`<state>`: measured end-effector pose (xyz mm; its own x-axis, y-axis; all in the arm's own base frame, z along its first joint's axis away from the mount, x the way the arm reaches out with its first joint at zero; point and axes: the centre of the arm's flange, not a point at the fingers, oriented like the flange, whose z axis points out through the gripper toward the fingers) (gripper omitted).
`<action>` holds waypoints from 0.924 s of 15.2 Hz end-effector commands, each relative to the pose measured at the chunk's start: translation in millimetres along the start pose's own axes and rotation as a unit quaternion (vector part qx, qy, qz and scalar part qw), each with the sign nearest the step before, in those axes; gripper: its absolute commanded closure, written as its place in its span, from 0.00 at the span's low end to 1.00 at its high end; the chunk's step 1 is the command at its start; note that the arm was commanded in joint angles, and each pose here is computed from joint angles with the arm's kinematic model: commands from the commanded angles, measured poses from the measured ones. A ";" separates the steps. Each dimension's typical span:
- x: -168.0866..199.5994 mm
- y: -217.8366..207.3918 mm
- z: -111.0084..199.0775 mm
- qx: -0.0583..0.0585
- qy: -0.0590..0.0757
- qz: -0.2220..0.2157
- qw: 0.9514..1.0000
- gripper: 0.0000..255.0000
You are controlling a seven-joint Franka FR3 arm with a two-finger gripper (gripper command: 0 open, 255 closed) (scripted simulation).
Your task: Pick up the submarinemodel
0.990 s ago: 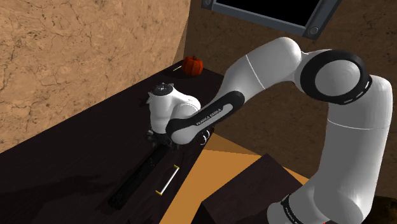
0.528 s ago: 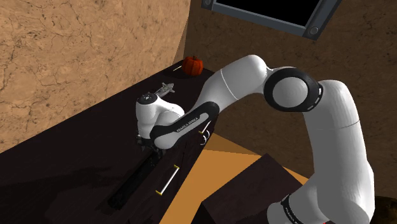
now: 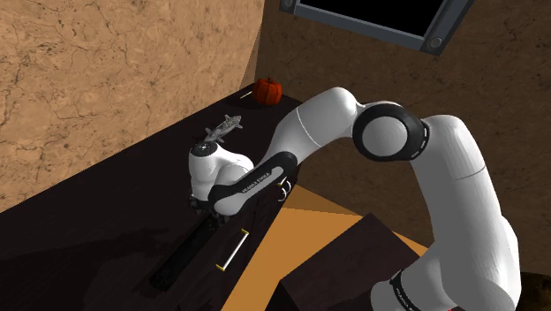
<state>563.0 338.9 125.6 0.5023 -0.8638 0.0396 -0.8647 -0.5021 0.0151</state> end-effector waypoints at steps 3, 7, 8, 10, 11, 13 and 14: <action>0.3 -0.2 1.1 0.000 0.000 0.000 1.000 1.00; 0.2 -0.2 1.1 0.000 0.000 0.000 1.000 1.00; 0.2 -0.2 1.1 0.000 0.000 0.000 1.000 1.00; -0.1 -0.2 1.7 0.000 0.000 0.000 1.000 1.00; 0.2 -0.1 -3.6 0.000 0.000 0.000 1.000 1.00; 0.6 0.1 -14.1 0.000 0.000 0.000 1.000 1.00; 0.8 0.2 -19.4 0.000 0.000 0.000 1.000 1.00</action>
<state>562.3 339.1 138.9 0.5022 -0.8638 0.0396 -0.8647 -0.5020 0.0158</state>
